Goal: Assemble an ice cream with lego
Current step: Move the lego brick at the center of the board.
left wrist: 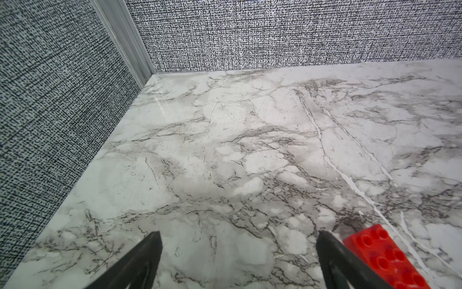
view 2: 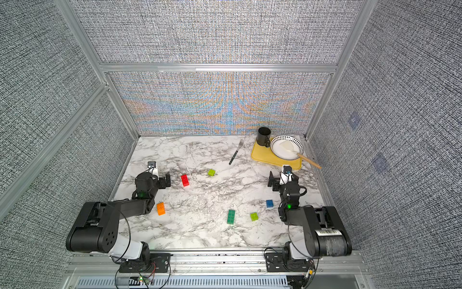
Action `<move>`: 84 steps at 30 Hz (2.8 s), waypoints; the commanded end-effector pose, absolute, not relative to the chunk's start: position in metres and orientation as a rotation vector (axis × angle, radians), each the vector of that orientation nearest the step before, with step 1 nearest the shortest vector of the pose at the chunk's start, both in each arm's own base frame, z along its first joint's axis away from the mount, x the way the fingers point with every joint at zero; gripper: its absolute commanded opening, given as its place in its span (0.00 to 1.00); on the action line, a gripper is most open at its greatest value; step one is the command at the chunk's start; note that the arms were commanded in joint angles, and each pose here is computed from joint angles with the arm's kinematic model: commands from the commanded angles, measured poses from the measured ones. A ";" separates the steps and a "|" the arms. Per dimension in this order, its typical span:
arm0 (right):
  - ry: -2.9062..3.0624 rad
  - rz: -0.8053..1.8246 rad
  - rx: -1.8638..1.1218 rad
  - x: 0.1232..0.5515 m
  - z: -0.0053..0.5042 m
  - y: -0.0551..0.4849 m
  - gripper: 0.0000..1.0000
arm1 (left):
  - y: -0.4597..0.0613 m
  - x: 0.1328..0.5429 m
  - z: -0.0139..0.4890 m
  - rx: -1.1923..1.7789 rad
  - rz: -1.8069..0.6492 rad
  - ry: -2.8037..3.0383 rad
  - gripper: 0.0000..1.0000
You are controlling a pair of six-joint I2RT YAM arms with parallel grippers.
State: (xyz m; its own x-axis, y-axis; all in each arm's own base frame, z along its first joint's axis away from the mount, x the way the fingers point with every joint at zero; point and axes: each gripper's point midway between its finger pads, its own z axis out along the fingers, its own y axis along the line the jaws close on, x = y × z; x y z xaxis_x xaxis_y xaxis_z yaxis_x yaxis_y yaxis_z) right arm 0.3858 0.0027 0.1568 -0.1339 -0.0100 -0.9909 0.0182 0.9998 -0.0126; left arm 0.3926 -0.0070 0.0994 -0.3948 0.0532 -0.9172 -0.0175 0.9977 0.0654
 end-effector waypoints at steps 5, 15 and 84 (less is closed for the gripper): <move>1.729 0.123 0.104 0.380 0.203 0.021 0.99 | 0.001 0.383 0.206 -0.078 0.000 1.943 1.00; 1.515 0.392 0.390 0.328 0.262 0.005 0.99 | 0.026 0.302 0.283 -0.441 -0.142 1.576 1.00; 2.294 0.326 0.036 0.387 0.108 0.153 0.80 | -0.279 0.427 0.018 0.688 -0.120 2.986 0.23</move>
State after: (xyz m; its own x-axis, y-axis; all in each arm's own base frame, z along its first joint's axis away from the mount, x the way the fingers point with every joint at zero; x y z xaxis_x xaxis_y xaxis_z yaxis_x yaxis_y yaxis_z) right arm 0.3845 0.1508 0.1048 -0.6879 0.1262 -0.7148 -0.0694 0.9688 0.2378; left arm 0.4289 -0.2825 0.0172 -0.8987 0.4265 -0.1019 0.4342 0.8980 -0.0708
